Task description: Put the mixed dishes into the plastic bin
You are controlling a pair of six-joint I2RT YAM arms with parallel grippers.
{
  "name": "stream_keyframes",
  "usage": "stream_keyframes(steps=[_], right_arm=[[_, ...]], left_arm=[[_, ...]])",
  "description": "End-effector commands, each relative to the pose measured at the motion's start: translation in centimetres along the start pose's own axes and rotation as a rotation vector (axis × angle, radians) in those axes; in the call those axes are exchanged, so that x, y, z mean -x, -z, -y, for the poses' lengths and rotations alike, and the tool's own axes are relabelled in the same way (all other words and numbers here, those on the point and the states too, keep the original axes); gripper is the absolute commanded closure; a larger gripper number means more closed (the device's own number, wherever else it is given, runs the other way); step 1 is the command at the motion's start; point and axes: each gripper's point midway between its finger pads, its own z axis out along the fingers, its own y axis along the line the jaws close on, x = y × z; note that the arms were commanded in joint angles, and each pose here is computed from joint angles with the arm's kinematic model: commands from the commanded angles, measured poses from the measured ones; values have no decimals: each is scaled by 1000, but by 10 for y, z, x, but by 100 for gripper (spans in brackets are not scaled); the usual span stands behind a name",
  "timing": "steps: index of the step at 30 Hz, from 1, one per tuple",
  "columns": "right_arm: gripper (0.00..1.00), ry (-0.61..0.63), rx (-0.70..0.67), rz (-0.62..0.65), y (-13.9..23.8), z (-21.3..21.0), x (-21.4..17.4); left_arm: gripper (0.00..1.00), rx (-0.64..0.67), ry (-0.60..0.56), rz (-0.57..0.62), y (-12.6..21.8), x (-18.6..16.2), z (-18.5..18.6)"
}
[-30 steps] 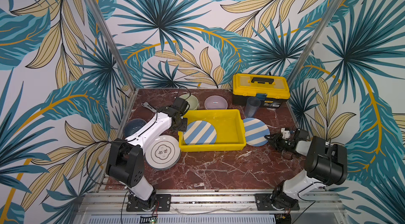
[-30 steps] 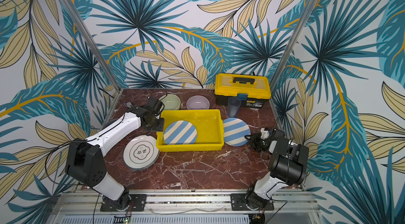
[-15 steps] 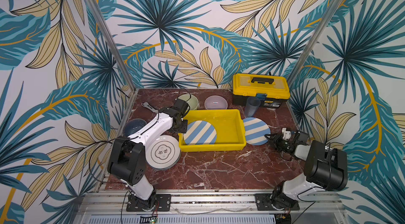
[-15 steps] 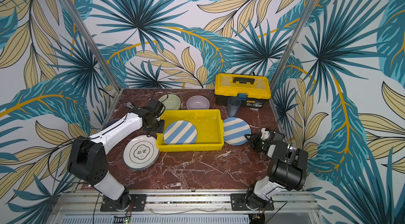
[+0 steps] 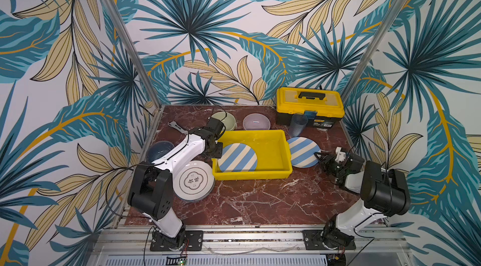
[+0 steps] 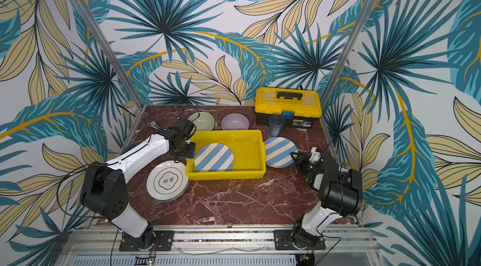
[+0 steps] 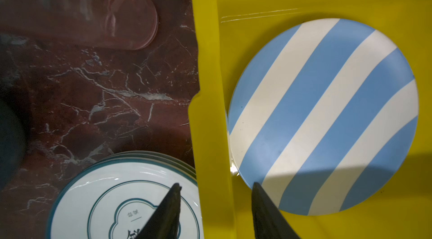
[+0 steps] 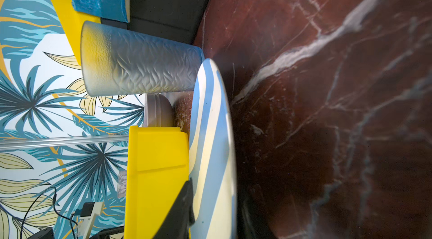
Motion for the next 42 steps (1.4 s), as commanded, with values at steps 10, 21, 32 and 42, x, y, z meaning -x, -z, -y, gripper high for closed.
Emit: stream_keyframes(steps=[10, 21, 32, 42], right_arm=[[87, 100, -149, -59, 10, -6, -7], [100, 195, -289, 2, 57, -43, 1], [100, 297, -392, 165, 116, -100, 21], [100, 420, -239, 113, 119, -194, 7]], left_arm=[[50, -7, 15, 24, 6, 2, -2], [50, -18, 20, 54, 17, 5, -2], [48, -16, 30, 98, 35, 10, -9], [46, -36, 89, 92, 37, 6, -21]])
